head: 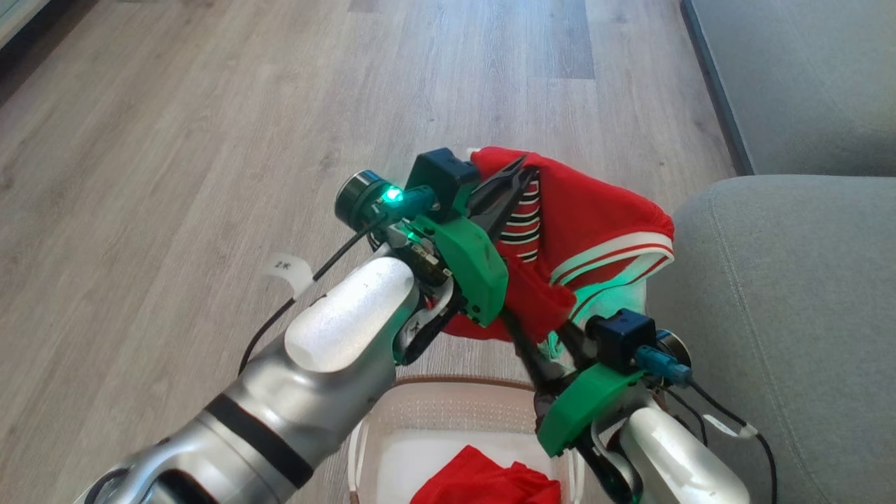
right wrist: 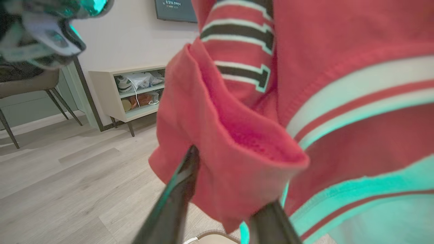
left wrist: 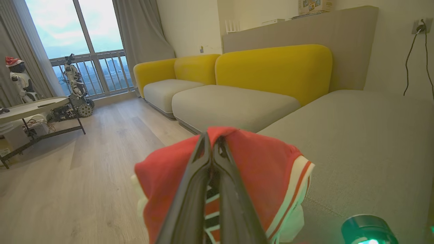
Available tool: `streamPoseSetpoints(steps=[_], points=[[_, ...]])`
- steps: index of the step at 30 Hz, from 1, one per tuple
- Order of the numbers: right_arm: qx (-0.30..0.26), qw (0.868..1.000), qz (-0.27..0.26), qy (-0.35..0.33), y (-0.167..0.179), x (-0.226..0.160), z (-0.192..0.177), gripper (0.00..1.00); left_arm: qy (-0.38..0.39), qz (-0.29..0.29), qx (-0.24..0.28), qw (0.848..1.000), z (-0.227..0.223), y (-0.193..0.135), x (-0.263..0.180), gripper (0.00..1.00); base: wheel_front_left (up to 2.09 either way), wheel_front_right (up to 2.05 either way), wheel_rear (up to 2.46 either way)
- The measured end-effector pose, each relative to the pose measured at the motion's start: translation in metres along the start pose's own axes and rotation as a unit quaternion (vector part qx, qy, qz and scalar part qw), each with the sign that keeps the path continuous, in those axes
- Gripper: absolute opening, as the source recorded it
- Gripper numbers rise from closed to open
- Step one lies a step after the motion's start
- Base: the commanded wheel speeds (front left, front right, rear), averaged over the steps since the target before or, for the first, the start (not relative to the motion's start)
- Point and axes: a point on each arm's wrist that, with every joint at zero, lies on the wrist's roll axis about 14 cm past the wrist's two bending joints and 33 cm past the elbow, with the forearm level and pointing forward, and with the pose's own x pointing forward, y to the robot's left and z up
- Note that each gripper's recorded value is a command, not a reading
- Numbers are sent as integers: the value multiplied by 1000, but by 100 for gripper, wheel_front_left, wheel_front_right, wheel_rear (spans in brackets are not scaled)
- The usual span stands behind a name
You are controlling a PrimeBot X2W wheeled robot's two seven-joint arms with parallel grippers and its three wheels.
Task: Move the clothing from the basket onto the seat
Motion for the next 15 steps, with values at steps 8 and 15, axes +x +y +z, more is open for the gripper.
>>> streamPoseSetpoints(steps=[8,15], points=[[-7,1000,-6,-19,-5,0,12,0,12,16,-12,1000,-14,8,2,0,0,0,0],[-23,998,-38,-42,-27,-4,27,0,18,27,-38,999,-30,10,2,70,0,0,0]])
